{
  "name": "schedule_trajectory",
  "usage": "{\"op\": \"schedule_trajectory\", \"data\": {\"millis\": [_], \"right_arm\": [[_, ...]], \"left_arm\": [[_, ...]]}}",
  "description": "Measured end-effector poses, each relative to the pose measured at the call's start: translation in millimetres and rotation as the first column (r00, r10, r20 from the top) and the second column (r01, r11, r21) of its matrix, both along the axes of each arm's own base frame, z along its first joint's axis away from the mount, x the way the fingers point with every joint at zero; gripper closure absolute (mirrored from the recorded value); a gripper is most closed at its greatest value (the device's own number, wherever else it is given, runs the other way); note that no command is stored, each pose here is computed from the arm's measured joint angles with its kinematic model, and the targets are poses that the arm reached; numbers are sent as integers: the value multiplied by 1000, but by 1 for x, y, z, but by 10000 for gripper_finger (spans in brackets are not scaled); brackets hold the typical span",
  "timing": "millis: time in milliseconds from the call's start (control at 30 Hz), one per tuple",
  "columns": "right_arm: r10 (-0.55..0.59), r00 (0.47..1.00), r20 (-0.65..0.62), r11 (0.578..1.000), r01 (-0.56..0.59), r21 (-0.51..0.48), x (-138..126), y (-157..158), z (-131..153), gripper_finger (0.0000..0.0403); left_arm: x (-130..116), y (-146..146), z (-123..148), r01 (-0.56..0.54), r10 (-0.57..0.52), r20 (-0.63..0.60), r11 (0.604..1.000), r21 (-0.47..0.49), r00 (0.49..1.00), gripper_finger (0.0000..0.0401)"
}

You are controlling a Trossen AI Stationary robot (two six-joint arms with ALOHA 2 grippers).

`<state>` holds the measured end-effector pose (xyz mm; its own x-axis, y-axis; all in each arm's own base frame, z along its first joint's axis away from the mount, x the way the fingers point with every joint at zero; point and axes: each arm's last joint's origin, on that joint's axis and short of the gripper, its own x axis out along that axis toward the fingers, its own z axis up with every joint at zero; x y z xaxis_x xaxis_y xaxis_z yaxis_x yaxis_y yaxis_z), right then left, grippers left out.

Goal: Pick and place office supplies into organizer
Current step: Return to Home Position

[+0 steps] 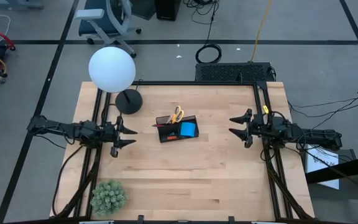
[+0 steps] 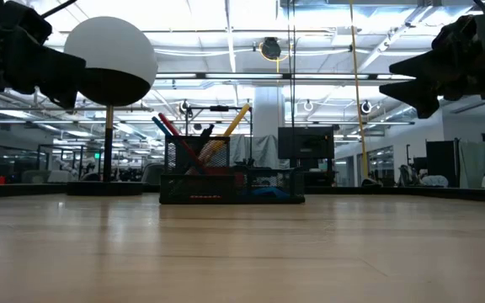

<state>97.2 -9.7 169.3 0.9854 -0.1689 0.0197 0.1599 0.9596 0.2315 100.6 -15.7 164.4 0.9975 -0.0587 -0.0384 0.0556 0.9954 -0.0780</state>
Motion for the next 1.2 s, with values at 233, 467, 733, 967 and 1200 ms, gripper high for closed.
{"op": "schedule_trajectory", "data": {"millis": [233, 467, 733, 967, 1200], "right_arm": [[0, 1000, 0, 1000, 0, 2, 0, 0, 0, 149], [0, 1000, 0, 1000, 0, 2, 0, 0, 0, 149], [0, 1000, -1, 1000, 0, 2, 0, 0, 0, 149], [-1, 1000, -1, 1000, 1, 2, 0, 0, 0, 149], [0, 1000, -1, 1000, 0, 2, 0, 0, 0, 149]], "left_arm": [[0, 0, 1, -1, 1, 11, 1000, -2, 1000, 231], [0, 0, 2, -5, 5, 22, 1000, -4, 1000, 231], [0, 0, 2, -4, 4, 28, 1000, -5, 1000, 231], [0, 0, 2, -4, 4, 29, 1000, -6, 1000, 231], [0, 0, 2, -4, 4, 29, 1000, -5, 1000, 231]]}}
